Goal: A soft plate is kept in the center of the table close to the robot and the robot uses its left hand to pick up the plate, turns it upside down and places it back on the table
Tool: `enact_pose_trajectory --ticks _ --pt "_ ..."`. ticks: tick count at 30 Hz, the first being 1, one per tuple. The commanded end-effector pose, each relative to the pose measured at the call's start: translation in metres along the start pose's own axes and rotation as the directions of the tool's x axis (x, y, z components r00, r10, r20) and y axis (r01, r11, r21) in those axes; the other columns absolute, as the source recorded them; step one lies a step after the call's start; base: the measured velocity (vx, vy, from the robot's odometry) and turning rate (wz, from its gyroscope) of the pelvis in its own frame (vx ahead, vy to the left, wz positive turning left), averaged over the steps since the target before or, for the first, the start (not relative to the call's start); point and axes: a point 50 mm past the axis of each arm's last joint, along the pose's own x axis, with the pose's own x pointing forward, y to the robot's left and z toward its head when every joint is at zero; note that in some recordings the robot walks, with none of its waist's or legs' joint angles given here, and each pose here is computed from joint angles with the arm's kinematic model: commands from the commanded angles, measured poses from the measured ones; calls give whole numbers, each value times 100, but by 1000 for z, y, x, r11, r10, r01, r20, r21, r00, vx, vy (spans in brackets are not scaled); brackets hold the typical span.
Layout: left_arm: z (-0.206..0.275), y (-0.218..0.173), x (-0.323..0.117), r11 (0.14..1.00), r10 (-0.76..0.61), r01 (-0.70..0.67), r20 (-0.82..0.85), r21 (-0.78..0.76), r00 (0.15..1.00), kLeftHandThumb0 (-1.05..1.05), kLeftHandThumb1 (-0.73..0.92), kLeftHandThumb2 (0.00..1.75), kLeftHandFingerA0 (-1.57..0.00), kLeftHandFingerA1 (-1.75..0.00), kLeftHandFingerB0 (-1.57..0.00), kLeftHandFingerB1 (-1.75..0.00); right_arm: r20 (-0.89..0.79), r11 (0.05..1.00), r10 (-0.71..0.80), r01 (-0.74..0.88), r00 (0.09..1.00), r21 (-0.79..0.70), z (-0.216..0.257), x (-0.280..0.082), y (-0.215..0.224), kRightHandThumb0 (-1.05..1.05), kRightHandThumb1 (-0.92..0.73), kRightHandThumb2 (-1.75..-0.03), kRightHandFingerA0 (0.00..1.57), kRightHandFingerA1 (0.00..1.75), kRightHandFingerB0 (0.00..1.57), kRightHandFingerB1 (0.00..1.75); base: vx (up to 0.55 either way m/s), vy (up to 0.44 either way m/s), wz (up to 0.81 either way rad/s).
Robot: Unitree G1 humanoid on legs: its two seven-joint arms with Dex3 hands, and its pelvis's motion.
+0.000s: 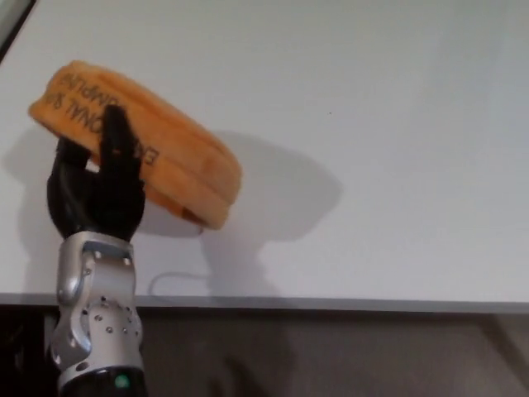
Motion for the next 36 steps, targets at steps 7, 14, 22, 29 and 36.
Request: enact_pose_trajectory --ticks 7,14,22,29,36 --pt "-61 41 -33 590 524 -724 -512 -359 681 -28 68 70 -104 -175 -49 -86 -51 998 -8 5 999 -61 2 1 -10 -73 -90 -68 52 44 39 33 0 0 0" --pt "-57 68 -45 592 560 -768 -561 -244 609 -38 58 96 -125 -142 -71 -95 -47 998 -8 5 999 -63 3 3 -11 -72 -90 -68 51 44 40 33 0 0 0" --pt "-49 83 -48 681 596 -732 -576 -5 559 -52 57 90 -132 -154 -86 -125 -37 999 -3 1 999 -52 2 4 -7 -72 -90 -68 51 45 40 33 0 0 0" --pt "-48 82 -49 753 628 -609 -550 249 551 -49 56 90 -129 -150 -72 -115 -56 999 -2 -1 998 -53 0 1 -7 -72 -90 -68 53 44 43 34 0 0 0" --pt "-45 56 -38 844 531 -443 -587 302 611 -49 52 89 -129 -150 -88 -126 -46 998 -6 3 999 -70 1 3 -7 -71 -73 -108 46 58 35 50 0 0 0"
